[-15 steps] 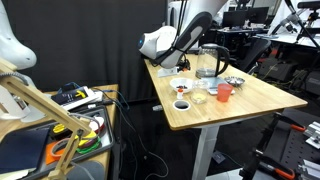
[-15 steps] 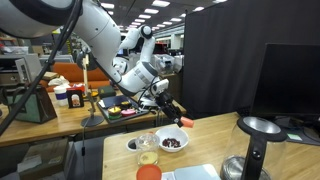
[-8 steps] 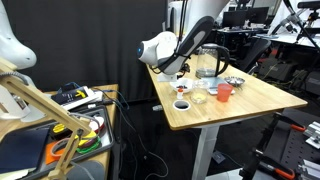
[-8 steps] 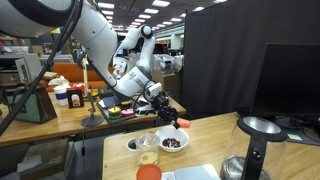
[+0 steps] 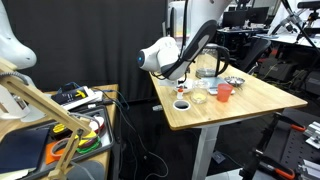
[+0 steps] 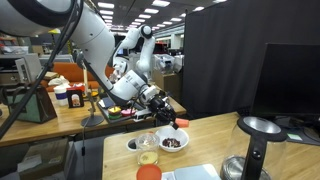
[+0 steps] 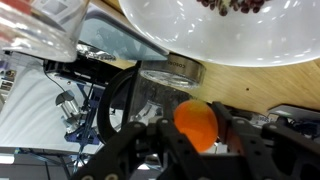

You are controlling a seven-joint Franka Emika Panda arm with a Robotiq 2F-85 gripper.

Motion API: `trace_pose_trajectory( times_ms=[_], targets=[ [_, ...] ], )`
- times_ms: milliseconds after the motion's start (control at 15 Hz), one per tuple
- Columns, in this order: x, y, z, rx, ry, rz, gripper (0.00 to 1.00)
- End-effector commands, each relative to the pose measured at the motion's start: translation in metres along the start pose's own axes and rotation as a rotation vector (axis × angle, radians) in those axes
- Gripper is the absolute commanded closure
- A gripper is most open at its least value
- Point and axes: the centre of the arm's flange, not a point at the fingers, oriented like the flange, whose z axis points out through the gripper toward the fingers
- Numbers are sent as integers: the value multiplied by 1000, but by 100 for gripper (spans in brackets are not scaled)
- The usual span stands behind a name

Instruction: Pour the contents in the orange cup into the white bowl

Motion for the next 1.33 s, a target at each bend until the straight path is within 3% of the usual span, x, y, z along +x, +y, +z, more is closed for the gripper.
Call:
trace_pose_trajectory(
  times_ms=[0,1267],
  targets=[
    [3,18,-3,3,25,15,83],
    [11,23,3,17,94,17,83]
  ],
)
